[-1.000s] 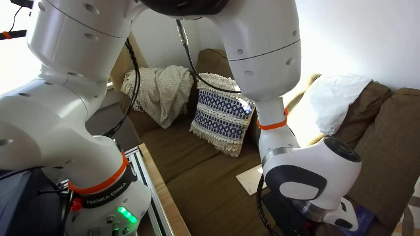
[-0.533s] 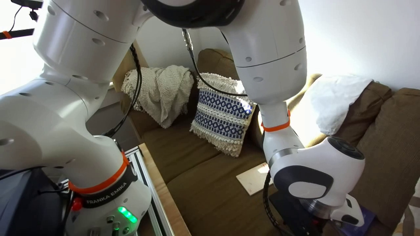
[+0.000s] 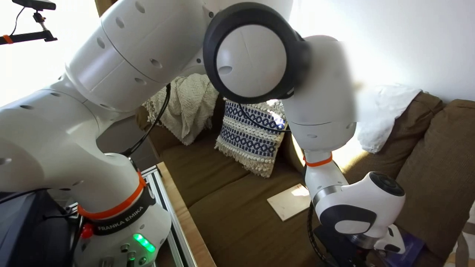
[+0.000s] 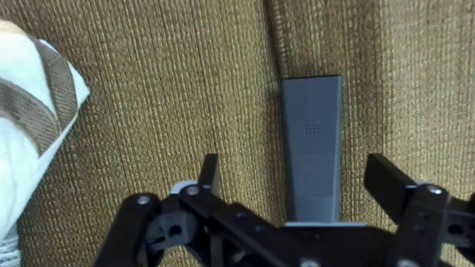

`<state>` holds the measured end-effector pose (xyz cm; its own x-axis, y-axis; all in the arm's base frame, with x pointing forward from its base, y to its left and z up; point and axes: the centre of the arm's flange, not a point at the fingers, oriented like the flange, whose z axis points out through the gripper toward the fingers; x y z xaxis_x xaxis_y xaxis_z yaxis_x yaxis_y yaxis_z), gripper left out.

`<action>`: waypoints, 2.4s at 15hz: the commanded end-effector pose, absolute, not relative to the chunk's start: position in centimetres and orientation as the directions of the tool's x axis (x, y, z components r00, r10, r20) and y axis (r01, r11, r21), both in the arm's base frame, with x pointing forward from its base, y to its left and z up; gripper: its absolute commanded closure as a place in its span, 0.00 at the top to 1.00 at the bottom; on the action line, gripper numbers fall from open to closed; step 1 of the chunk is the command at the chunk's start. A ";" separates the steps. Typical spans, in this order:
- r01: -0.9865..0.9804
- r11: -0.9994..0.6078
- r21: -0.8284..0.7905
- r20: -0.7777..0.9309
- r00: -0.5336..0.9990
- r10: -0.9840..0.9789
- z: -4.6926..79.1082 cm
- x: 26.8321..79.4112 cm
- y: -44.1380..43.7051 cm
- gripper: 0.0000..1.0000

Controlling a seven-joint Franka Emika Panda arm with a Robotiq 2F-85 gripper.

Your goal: Put the remote on the towel

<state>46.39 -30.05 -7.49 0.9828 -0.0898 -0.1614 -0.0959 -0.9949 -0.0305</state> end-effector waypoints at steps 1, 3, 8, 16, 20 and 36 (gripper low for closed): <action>-0.046 -0.999 -0.017 -0.113 0.993 -0.044 -12.2 47.6 -30.9 1.00; -0.042 -0.999 -0.019 -0.091 0.995 -0.040 -13.7 47.8 -30.5 1.00; -0.053 -0.998 -0.045 -0.027 0.998 -0.051 -16.0 48.1 -29.5 1.00; -0.075 -0.993 -0.096 0.018 0.997 -0.077 -16.4 47.2 -31.1 0.52; -0.091 -0.991 -0.101 0.034 0.995 -0.095 -15.8 46.7 -31.9 0.27; -0.099 -0.990 0.097 0.079 0.993 -0.091 2.2 54.9 -24.0 0.74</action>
